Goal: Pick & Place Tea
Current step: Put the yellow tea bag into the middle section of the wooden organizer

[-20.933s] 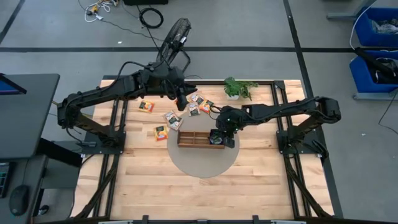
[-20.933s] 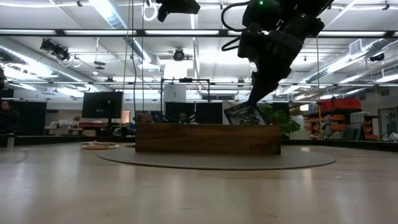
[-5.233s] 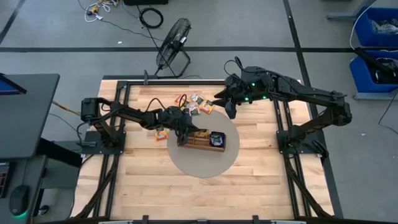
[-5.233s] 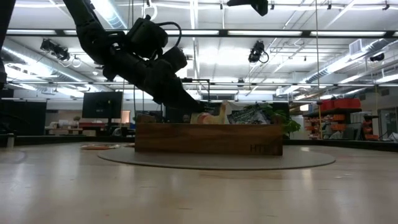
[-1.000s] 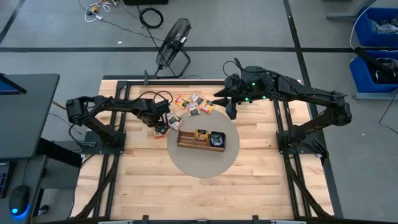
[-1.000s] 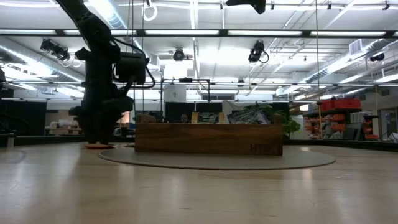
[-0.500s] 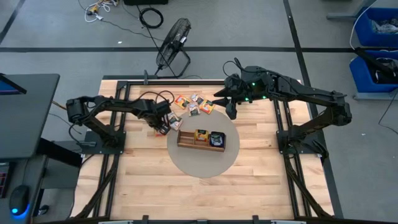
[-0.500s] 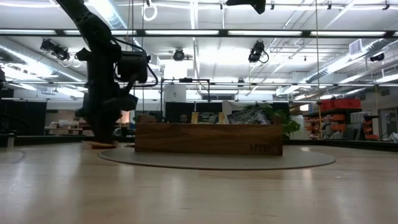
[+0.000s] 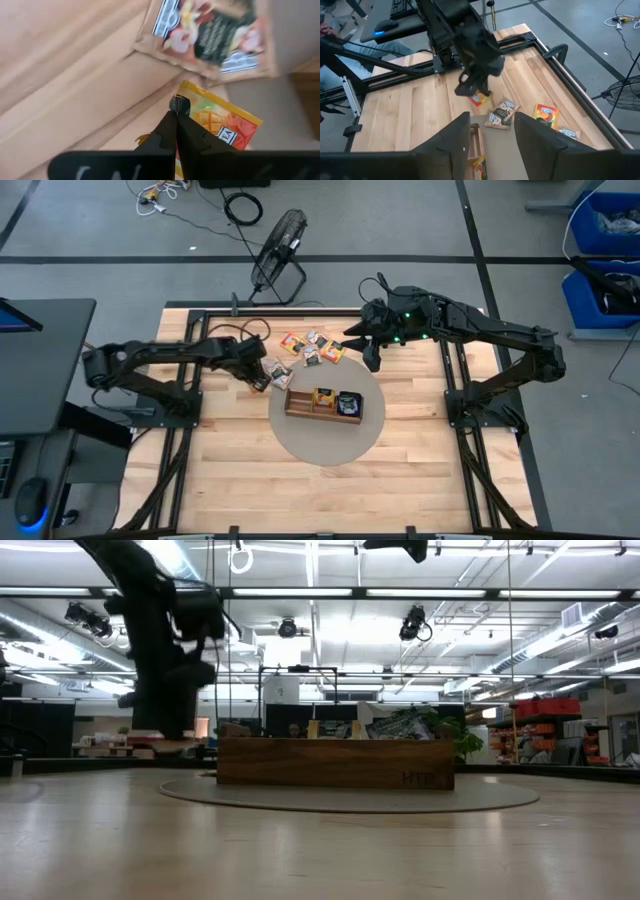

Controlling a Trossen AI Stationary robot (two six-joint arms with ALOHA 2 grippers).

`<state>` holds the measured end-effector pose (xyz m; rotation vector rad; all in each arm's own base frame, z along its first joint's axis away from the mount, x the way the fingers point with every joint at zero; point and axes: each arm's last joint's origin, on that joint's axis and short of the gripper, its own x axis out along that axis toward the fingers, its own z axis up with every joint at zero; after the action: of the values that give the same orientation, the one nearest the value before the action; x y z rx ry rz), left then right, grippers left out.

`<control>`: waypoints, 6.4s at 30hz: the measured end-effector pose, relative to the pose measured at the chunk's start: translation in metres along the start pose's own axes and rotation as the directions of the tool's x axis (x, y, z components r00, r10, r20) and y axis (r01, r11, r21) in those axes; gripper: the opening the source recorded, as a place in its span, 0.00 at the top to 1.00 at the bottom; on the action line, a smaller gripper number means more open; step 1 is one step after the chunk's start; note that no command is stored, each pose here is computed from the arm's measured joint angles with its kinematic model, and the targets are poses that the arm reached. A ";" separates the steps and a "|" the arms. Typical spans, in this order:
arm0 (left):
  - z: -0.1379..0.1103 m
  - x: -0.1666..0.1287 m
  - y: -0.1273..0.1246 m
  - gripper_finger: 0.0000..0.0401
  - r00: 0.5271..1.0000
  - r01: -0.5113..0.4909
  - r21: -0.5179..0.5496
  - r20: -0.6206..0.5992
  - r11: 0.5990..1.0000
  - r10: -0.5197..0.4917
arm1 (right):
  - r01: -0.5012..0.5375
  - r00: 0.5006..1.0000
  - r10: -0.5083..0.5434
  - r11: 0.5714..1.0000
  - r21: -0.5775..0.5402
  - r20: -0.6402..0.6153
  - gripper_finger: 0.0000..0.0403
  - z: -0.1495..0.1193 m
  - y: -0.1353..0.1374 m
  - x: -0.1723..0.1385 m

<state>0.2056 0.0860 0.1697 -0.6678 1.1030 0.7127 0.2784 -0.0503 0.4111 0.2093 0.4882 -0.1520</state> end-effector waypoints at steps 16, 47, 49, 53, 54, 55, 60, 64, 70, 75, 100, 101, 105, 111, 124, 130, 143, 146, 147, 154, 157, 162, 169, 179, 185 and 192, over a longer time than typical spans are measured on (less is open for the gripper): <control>0.040 -0.159 -0.024 0.99 0.618 -0.013 0.210 0.771 0.978 -0.157 | -0.033 0.999 0.028 0.965 0.259 0.024 0.60 0.002 -0.006 0.048; 0.068 -0.172 -0.128 0.99 0.561 -0.369 0.450 0.805 0.813 -0.192 | -0.040 0.992 -0.006 0.930 0.366 0.123 0.60 0.010 -0.020 0.072; 0.069 -0.173 -0.128 0.99 0.554 -0.380 0.450 0.811 0.808 -0.191 | -0.038 0.993 -0.006 0.930 0.366 0.119 0.60 0.010 -0.020 0.072; 0.068 -0.174 -0.131 0.99 0.543 -0.376 0.453 0.815 0.808 -0.204 | -0.044 0.993 0.001 0.930 0.364 0.118 0.60 0.010 -0.019 0.072; 0.067 -0.174 -0.131 0.99 0.542 -0.375 0.455 0.814 0.807 -0.207 | -0.054 0.993 0.013 0.932 0.359 0.116 0.61 0.009 -0.019 0.072; 0.066 -0.175 -0.132 0.99 0.541 -0.374 0.457 0.814 0.807 -0.210 | -0.061 0.993 0.022 0.935 0.351 0.115 0.63 0.009 -0.019 0.072; 0.066 -0.175 -0.133 0.99 0.539 -0.372 0.458 0.815 0.808 -0.214 | -0.074 0.993 0.043 0.953 0.294 0.112 0.88 0.009 -0.016 0.073; 0.066 -0.175 -0.132 0.99 0.538 -0.374 0.454 0.816 0.809 -0.210 | -0.043 0.993 0.012 0.960 0.275 0.116 0.97 0.009 -0.015 0.073; 0.067 -0.175 -0.132 0.98 0.538 -0.373 0.455 0.816 0.809 -0.211 | 0.008 0.992 -0.041 0.966 0.257 0.123 0.99 0.009 -0.016 0.073; 0.066 -0.177 -0.131 0.87 0.533 -0.371 0.453 0.819 0.811 -0.214 | 0.051 0.992 -0.076 0.970 0.238 0.098 1.00 0.006 -0.017 0.073; 0.062 -0.245 -0.082 0.48 0.332 0.124 0.582 0.739 0.803 -0.587 | -0.008 0.923 0.051 0.993 -0.114 0.381 1.00 0.035 0.016 0.027; 0.062 -0.245 -0.082 0.48 0.330 0.127 0.582 0.739 0.803 -0.587 | -0.019 0.922 0.064 0.993 -0.119 0.381 1.00 0.035 0.017 0.027; 0.062 -0.245 -0.082 0.48 0.326 0.130 0.583 0.739 0.802 -0.590 | -0.059 0.925 0.104 0.989 -0.133 0.367 1.00 0.034 0.020 0.028; 0.062 -0.246 -0.083 0.48 0.317 0.168 0.593 0.724 0.788 -0.613 | -0.085 0.922 0.133 0.986 -0.146 0.363 1.00 0.033 0.027 0.027; 0.063 -0.243 -0.089 0.60 0.303 0.218 0.643 0.670 0.734 -0.677 | -0.090 0.922 0.138 0.985 -0.146 0.361 1.00 0.033 0.027 0.028; 0.065 -0.240 -0.091 0.87 0.309 0.214 0.644 0.668 0.734 -0.677 | -0.096 0.923 0.138 0.987 -0.131 0.360 1.00 0.032 0.027 0.028; 0.065 -0.240 -0.091 0.99 0.309 0.199 0.649 0.670 0.735 -0.675 | -0.111 0.925 0.133 0.990 -0.083 0.356 1.00 0.032 0.027 0.028; 0.065 -0.240 -0.091 0.99 0.309 0.188 0.653 0.670 0.734 -0.675 | -0.125 0.925 0.138 0.990 -0.059 0.354 0.95 0.032 0.027 0.028; 0.065 -0.240 -0.091 0.99 0.309 0.188 0.653 0.670 0.734 -0.675 | -0.130 0.925 0.142 0.990 -0.059 0.351 0.93 0.032 0.027 0.029; 0.064 -0.239 -0.091 0.99 0.317 0.186 0.653 0.668 0.735 -0.673 | -0.141 0.930 0.149 0.989 -0.048 0.336 0.63 0.030 0.027 0.028; 0.064 -0.238 -0.090 0.99 0.328 0.183 0.652 0.665 0.735 -0.672 | -0.135 0.930 0.143 0.990 -0.047 0.338 0.51 0.031 0.025 0.023; 0.063 -0.235 -0.089 0.99 0.364 0.163 0.641 0.667 0.750 -0.650 | -0.124 0.918 0.132 0.991 -0.045 0.374 0.38 0.035 0.021 0.002; 0.064 -0.223 -0.091 0.99 0.450 0.133 0.634 0.646 0.762 -0.616 | -0.076 0.933 0.088 0.996 -0.050 0.349 0.35 0.032 0.017 -0.015; 0.074 -0.191 -0.109 0.99 0.533 0.146 0.661 0.574 0.736 -0.622 | -0.109 0.969 0.128 0.989 -0.098 0.212 0.40 0.029 0.018 -0.003; 0.076 -0.182 -0.114 0.99 0.555 0.152 0.671 0.549 0.726 -0.624 | -0.089 0.993 0.099 0.984 -0.151 0.058 0.40 0.032 0.018 0.006; 0.076 -0.182 -0.114 0.99 0.552 0.153 0.670 0.551 0.726 -0.625 | -0.114 0.993 0.110 0.982 -0.152 -0.031 0.41 0.030 0.015 0.019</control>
<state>0.2857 0.0441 0.3790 -0.0502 0.2737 0.1580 0.3114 -0.0447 0.4302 0.0875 0.5068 -0.0017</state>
